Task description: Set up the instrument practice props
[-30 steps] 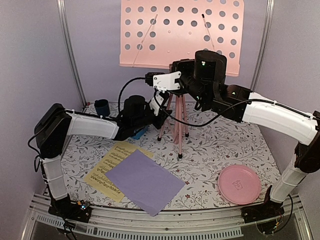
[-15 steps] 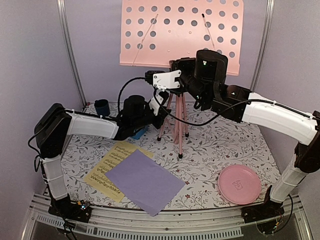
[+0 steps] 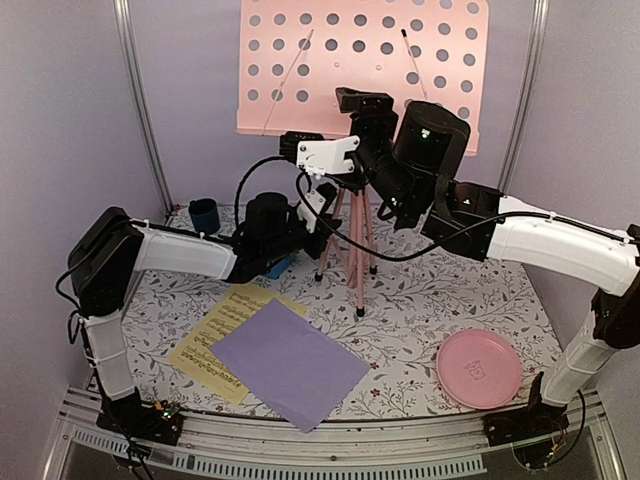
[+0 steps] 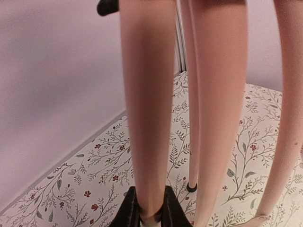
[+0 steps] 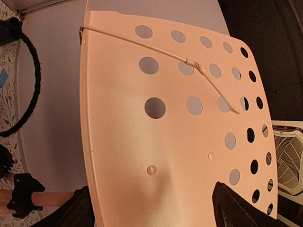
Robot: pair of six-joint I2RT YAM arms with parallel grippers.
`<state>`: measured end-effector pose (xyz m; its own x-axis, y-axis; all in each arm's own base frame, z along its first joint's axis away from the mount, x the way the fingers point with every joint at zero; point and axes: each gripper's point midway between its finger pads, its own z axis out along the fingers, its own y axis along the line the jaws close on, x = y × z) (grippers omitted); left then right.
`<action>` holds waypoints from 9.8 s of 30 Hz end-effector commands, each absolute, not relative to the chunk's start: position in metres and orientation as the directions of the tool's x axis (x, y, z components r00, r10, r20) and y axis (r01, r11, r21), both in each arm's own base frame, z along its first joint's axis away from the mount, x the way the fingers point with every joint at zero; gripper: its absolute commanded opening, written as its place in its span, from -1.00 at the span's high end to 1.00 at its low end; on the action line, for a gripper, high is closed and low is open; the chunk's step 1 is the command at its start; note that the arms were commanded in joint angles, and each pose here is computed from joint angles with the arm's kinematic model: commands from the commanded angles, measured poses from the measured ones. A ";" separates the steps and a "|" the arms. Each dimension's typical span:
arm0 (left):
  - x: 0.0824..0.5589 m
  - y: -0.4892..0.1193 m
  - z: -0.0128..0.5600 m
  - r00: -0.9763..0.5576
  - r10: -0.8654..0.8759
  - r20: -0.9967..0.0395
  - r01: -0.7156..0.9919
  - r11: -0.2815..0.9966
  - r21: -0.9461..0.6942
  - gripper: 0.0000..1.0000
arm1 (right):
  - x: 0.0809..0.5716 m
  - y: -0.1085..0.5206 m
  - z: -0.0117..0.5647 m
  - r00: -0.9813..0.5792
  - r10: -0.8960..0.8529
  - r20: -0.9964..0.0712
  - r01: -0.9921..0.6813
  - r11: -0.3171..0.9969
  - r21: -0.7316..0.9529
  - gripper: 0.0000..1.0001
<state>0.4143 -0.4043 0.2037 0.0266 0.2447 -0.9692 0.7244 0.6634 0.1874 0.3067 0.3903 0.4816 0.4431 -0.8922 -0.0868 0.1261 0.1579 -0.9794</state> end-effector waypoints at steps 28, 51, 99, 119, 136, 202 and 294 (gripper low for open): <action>0.415 -0.395 0.205 0.031 0.262 -0.964 0.698 0.685 0.209 1.00 | 0.256 0.353 0.268 -0.293 -0.240 -0.925 -0.702 0.711 0.039 -0.59; 0.416 -0.396 0.205 0.036 0.254 -0.967 0.693 0.691 0.207 1.00 | 0.346 0.340 0.255 -0.387 -0.103 -0.917 -0.652 0.734 0.192 -0.30; 0.447 -0.389 0.227 0.168 0.278 -0.946 0.526 0.786 0.324 1.00 | 0.317 0.294 0.252 -0.402 -0.172 -0.899 -0.646 0.750 0.145 1.00; 0.494 -0.406 0.234 0.201 0.442 -0.874 0.479 0.735 0.481 1.00 | 0.326 0.269 0.273 -0.380 -0.151 -0.913 -0.561 0.822 0.098 1.00; 0.511 -0.365 0.268 0.204 0.497 -0.844 0.443 0.722 0.532 1.00 | 0.336 0.286 0.275 -0.418 -0.067 -0.906 -0.563 0.802 0.200 1.00; 0.293 -0.438 0.145 -0.192 0.135 -0.972 0.817 0.572 -0.082 -0.23 | 0.435 0.264 0.228 -0.231 -0.179 -0.956 -0.724 0.688 0.046 -0.86; 0.253 -0.425 0.035 -0.477 0.251 -0.842 0.704 0.683 -0.195 1.00 | 0.433 0.166 0.154 -0.467 -0.443 -0.765 -0.411 0.875 -0.257 1.00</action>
